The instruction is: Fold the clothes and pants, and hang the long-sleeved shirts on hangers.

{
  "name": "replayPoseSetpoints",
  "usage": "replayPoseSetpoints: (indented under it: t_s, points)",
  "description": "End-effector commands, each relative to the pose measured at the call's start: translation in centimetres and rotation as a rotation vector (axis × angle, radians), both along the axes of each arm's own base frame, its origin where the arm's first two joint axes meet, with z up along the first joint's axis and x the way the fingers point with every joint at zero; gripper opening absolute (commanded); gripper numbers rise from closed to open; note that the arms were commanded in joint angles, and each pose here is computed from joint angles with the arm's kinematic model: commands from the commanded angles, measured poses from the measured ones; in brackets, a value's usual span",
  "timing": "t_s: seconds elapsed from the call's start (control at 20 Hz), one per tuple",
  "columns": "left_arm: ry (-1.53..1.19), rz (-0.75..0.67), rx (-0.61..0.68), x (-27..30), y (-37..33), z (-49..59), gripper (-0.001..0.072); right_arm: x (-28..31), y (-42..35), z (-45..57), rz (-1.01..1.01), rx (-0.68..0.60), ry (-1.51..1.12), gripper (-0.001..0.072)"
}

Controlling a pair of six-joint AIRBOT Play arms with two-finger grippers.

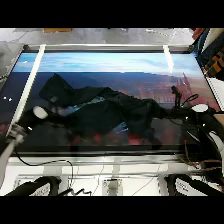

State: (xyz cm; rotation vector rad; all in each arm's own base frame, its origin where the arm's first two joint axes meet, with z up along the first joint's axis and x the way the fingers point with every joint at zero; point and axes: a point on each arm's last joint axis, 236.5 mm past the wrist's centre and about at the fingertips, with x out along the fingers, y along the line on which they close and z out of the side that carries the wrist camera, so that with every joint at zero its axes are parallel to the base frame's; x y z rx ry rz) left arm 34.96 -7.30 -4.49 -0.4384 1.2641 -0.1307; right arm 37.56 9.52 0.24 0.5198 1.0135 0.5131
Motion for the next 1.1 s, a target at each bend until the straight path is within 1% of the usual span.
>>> replayPoseSetpoints:
  t_s: [0.0, 0.1, 0.3, 0.4, 0.45, 0.5, 0.6, 0.7, 0.8, 0.85, 0.95, 1.0, 1.05]
  points:
    - [-0.143, 0.167, 0.113, 4.7, 10.4, 6.8, 0.0026, 4.6, -4.0, 3.5, -0.126, -0.139, -0.108, 0.0031]
    - [-0.231, 0.252, 0.161, 6.3, 15.0, 10.9, 0.0025, 7.3, -6.3, 7.0, -0.203, -0.208, -0.19, 0.0028]
    - [-0.476, 0.384, 0.242, 8.9, 21.6, 21.3, 0.0023, 11.4, -11.6, 16.9, -0.373, -0.367, -0.397, 0.0027]
    - [-0.591, 0.425, 0.299, 9.3, 23.9, 26.5, 0.0022, 11.9, -14.4, 21.5, -0.419, -0.455, -0.484, 0.0027]
    - [-0.622, 0.439, 0.343, 9.0, 25.0, 28.3, 0.0022, 11.6, -16.1, 22.9, -0.454, -0.479, -0.497, 0.0027]
    - [-0.642, 0.45, 0.392, 8.6, 26.2, 29.7, 0.0022, 11.1, -17.8, 23.7, -0.488, -0.49, -0.485, 0.0027]
    - [-0.634, 0.455, 0.446, 7.8, 27.3, 30.2, 0.0023, 9.0, -21.0, 22.7, -0.538, -0.485, -0.374, 0.0028]
    - [-0.534, 0.37, 0.507, 7.1, 27.6, 27.7, 0.0025, 5.5, -22.3, 19.0, -0.509, -0.481, -0.179, 0.003]
    - [-0.381, 0.187, 0.523, 6.3, 26.4, 23.3, 0.0025, 1.5, -21.7, 15.2, -0.425, -0.47, 0.026, 0.0031]
    - [-0.284, 0.092, 0.504, 5.6, 25.5, 20.6, 0.0025, -0.2, -21.0, 13.6, -0.361, -0.472, 0.099, 0.0031]
    - [-0.103, -0.014, 0.435, 3.4, 24.3, 15.1, 0.0025, -3.7, -19.1, 10.4, -0.228, -0.452, 0.248, 0.0032]
    - [-0.009, -0.073, 0.419, 1.6, 24.0, 12.6, 0.0025, -5.7, -18.1, 8.9, -0.15, -0.437, 0.323, 0.0032]
    - [0.084, -0.093, 0.417, -0.4, 24.3, 10.1, 0.0025, -7.8, -17.1, 7.7, -0.077, -0.418, 0.398, 0.0032]
